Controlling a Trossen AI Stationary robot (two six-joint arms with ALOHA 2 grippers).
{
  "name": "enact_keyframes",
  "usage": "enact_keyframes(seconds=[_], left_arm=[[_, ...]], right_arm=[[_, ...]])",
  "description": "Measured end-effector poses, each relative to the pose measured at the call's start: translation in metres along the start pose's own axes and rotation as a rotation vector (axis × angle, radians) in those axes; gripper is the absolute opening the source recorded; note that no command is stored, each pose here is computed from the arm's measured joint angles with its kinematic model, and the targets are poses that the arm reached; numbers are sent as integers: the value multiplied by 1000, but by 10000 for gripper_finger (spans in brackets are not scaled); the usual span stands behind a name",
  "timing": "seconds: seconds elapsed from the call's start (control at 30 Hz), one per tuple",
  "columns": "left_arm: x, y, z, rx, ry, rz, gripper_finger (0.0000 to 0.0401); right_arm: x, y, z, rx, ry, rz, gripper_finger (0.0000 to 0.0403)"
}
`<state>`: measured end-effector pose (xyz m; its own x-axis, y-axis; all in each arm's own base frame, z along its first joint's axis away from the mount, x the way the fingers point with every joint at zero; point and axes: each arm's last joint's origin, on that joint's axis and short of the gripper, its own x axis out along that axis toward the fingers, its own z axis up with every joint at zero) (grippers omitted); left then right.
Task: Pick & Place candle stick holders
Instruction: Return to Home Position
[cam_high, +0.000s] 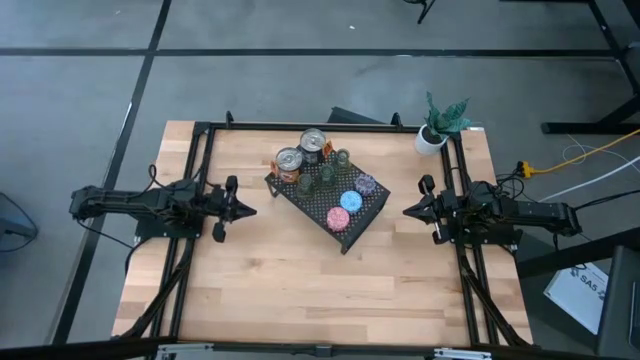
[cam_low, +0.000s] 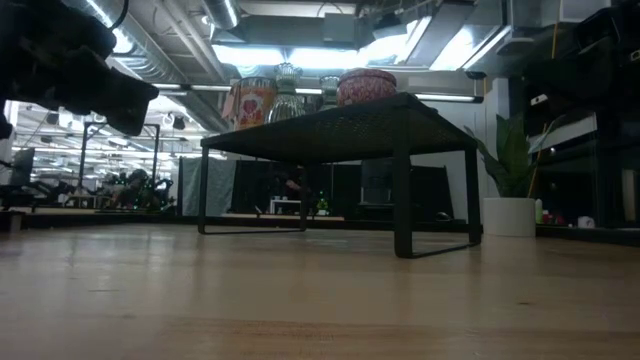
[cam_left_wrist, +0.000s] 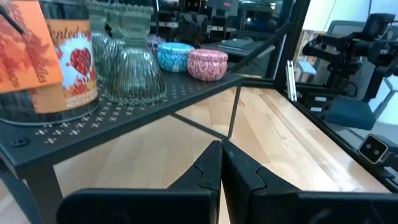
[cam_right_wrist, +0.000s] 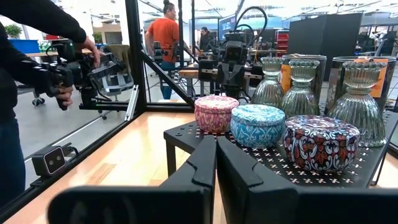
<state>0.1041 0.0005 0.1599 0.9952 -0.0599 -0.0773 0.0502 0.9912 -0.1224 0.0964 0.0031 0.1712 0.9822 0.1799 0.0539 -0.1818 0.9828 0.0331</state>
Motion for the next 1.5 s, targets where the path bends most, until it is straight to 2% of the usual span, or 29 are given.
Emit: enact_keyframes(seconds=[0.73,1.0,1.5], left_arm=[[-8,-1,8,-2,-110,8,2],[-8,-2,8,-45,-111,-10,8],[-8,-1,8,-45,-112,-6,8]], right_arm=[[0,0,0,0,-1,0,16],[0,0,0,0,0,0,16],[0,0,0,0,0,0,16]])
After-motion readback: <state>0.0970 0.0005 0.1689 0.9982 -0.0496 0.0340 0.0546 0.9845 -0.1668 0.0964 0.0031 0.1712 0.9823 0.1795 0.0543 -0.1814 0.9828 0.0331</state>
